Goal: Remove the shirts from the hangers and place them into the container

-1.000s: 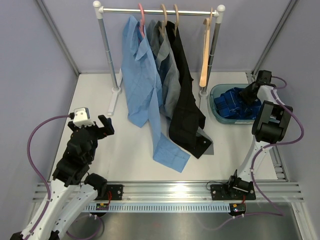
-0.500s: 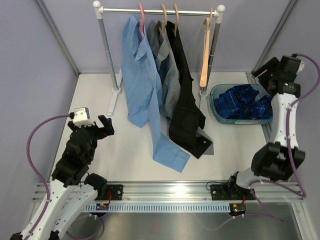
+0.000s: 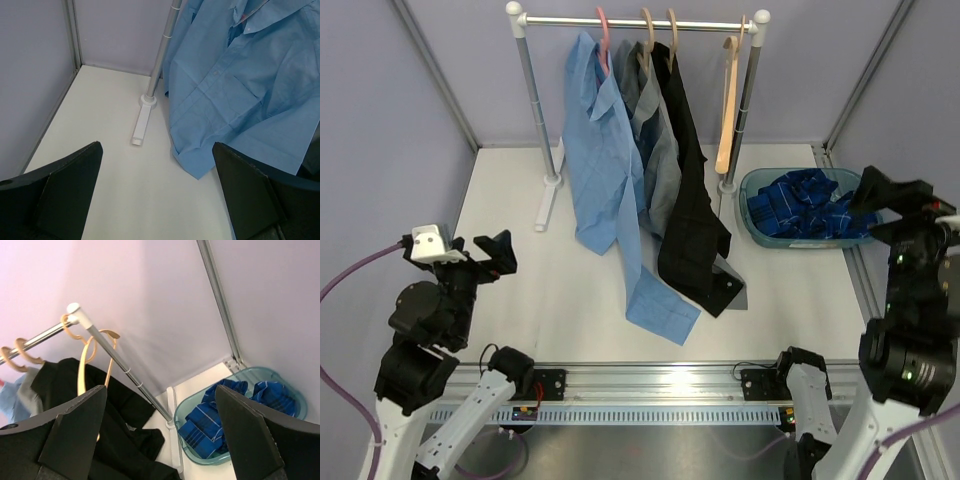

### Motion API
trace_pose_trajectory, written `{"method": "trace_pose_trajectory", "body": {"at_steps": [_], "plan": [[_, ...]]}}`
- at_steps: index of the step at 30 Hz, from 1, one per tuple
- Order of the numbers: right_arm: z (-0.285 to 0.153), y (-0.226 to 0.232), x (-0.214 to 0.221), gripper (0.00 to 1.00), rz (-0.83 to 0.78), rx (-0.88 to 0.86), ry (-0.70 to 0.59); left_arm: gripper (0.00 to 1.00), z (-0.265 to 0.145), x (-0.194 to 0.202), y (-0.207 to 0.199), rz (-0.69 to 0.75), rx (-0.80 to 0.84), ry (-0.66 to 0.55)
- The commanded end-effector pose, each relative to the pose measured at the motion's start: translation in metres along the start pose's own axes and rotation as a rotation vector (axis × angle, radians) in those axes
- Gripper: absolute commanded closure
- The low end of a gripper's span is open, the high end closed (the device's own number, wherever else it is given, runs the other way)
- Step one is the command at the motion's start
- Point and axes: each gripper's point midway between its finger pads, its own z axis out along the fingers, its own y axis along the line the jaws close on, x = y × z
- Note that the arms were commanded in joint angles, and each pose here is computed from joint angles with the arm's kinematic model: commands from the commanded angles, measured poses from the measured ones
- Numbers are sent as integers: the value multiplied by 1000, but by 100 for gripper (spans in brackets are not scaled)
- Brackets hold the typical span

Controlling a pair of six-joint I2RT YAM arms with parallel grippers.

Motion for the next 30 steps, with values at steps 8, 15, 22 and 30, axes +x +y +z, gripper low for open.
{"method": "trace_pose_trajectory", "body": {"at_steps": [8,15,22,30], "plan": [[-59,15,32,0,-62,-163,49,1,-40,-24,29,62,-38,-65],[-76,22,41,1,-65,-254,49,1,-53,-27,33,41,-24,-87],[-90,22,46,0,-60,-291,58,1,-56,-29,38,50,-44,-100],[-100,23,46,1,-56,-318,56,1,-55,-25,37,19,-42,-94]]}}
